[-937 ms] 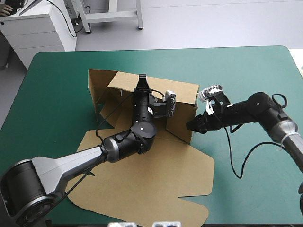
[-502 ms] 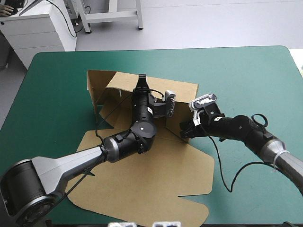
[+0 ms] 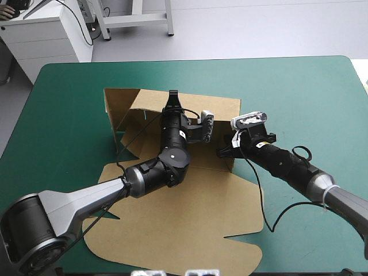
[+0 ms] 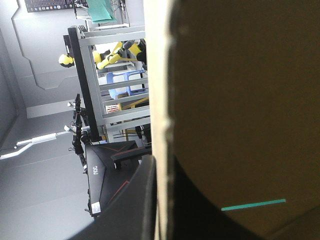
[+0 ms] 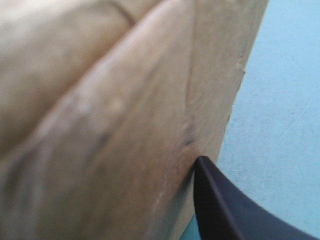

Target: Fold the box

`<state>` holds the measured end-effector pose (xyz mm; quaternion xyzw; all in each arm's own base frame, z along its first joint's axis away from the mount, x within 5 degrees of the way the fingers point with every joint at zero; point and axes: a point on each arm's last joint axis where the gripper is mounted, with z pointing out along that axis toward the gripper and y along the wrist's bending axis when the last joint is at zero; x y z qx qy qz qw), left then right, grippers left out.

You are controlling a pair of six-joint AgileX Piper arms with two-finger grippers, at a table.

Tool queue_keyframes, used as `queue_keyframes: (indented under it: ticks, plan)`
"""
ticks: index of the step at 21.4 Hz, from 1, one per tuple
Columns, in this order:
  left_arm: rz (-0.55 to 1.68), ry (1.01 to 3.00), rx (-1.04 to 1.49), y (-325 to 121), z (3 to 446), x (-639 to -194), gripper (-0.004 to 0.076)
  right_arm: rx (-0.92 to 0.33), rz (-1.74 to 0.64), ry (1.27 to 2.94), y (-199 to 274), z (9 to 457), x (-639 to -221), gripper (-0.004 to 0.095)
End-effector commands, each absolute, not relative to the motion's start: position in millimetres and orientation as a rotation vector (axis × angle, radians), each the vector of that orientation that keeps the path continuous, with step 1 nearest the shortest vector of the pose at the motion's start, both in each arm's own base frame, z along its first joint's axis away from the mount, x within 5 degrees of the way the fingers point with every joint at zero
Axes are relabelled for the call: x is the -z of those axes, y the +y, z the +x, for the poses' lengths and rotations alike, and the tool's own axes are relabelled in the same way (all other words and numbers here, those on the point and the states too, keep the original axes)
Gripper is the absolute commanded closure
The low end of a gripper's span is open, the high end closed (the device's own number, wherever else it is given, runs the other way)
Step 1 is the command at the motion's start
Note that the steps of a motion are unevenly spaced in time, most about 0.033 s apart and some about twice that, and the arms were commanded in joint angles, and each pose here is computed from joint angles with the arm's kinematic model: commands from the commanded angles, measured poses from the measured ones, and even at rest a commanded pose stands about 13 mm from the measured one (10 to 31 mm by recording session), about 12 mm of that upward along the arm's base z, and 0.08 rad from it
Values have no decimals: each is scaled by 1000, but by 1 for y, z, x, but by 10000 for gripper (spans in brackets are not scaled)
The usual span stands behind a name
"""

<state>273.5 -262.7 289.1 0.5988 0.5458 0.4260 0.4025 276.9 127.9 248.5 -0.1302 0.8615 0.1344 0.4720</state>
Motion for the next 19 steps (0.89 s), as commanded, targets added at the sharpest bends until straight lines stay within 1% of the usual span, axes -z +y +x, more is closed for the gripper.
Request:
queue_keyframes:
  ticks: [1, 2, 3, 4, 8, 10, 11, 13, 16, 18, 19]
  plan:
    - [1435, 1336, -1084, -260, 271, -315, 726, -319, -291, 2066, 127, 282, -258, 724]
    - [1436, 1319, -1095, -261, 271, -316, 726, -318, -294, 2067, 127, 282, -257, 843]
    - [1435, 1307, -1102, -261, 271, -317, 726, -316, -298, 2066, 127, 282, -257, 910]
    - [1423, 1283, -1116, -261, 272, -319, 726, -315, -299, 2064, 127, 282, -258, 922]
    - [1361, 1261, -1103, -263, 272, -323, 721, -307, -302, 2058, 127, 282, -258, 922]
    - [1360, 1240, -1115, -263, 273, -325, 694, -300, -306, 2052, 127, 283, -259, 922]
    - [1352, 1220, -1121, -264, 273, -326, 671, -296, -301, 2049, 126, 283, -259, 922]
    - [1345, 1177, -1142, -265, 273, -329, 591, -290, -293, 2048, 124, 284, -259, 922]
    - [1298, 1203, -1122, -267, 269, -330, 469, -285, -263, 2053, 115, 291, -263, 922]
    - [1286, 1191, -1134, -274, 258, -332, 426, -308, -249, 2076, 108, 302, -269, 922]
    - [1281, 1186, -1138, -277, 254, -332, 425, -318, -252, 2089, 106, 305, -269, 922]
